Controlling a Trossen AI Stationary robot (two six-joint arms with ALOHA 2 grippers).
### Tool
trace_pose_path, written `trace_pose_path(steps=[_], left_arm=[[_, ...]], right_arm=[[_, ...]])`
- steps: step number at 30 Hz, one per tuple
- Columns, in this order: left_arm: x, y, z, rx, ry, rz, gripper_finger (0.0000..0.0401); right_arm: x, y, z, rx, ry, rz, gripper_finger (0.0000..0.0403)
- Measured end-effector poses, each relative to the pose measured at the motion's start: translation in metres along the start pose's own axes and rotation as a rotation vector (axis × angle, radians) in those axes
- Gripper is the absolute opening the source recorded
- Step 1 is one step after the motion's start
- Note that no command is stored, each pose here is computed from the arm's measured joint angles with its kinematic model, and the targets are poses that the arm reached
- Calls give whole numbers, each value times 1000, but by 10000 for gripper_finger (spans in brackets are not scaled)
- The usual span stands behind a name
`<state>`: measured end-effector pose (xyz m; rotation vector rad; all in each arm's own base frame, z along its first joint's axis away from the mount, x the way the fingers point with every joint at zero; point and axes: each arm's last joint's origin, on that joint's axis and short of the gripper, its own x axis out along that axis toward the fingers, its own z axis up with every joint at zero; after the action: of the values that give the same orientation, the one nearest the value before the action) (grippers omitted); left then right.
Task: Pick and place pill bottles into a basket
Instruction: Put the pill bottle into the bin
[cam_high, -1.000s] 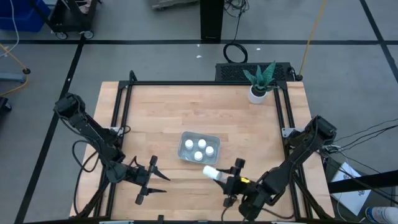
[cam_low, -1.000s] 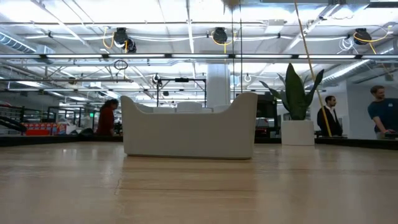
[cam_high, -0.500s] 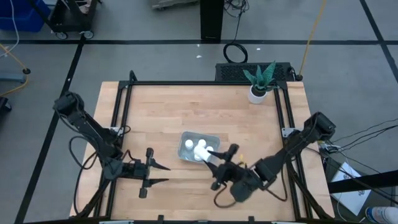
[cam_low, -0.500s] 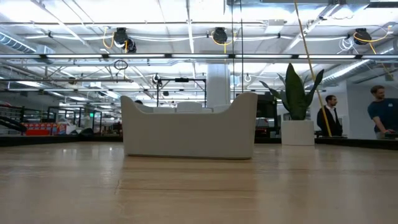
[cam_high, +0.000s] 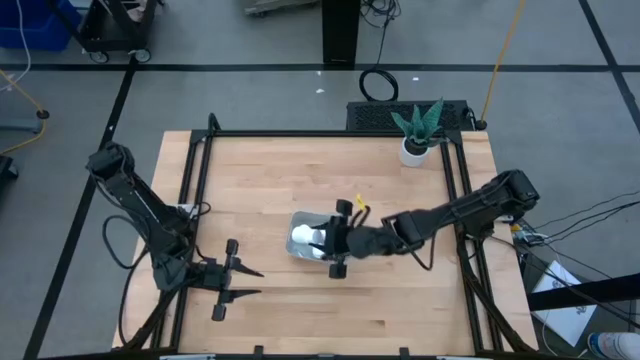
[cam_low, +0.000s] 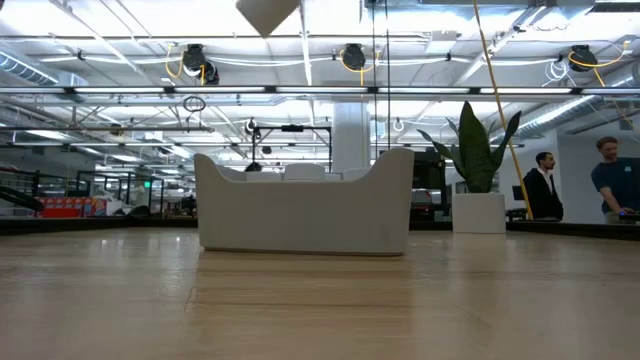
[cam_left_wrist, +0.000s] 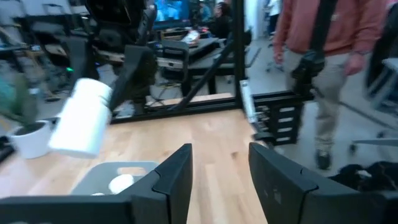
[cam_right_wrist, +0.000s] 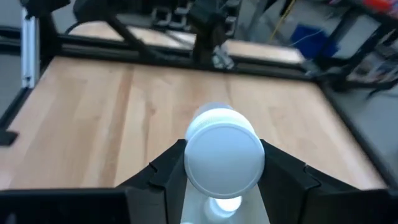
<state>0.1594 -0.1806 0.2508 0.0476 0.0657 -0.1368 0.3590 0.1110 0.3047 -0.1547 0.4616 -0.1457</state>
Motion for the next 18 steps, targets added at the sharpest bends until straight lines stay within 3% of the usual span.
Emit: trace_pose_path(steps=[6,13,18], left_arm=[[-8,-1,0,44,8,83,153],[-17,2,5,57,13,73,152],[-22,3,8,58,7,104,152]], right_arm=[[1,-18,7,22,100,39,149],[-3,-28,35,52,115,123,149],[17,-26,50,27,243,172,149]])
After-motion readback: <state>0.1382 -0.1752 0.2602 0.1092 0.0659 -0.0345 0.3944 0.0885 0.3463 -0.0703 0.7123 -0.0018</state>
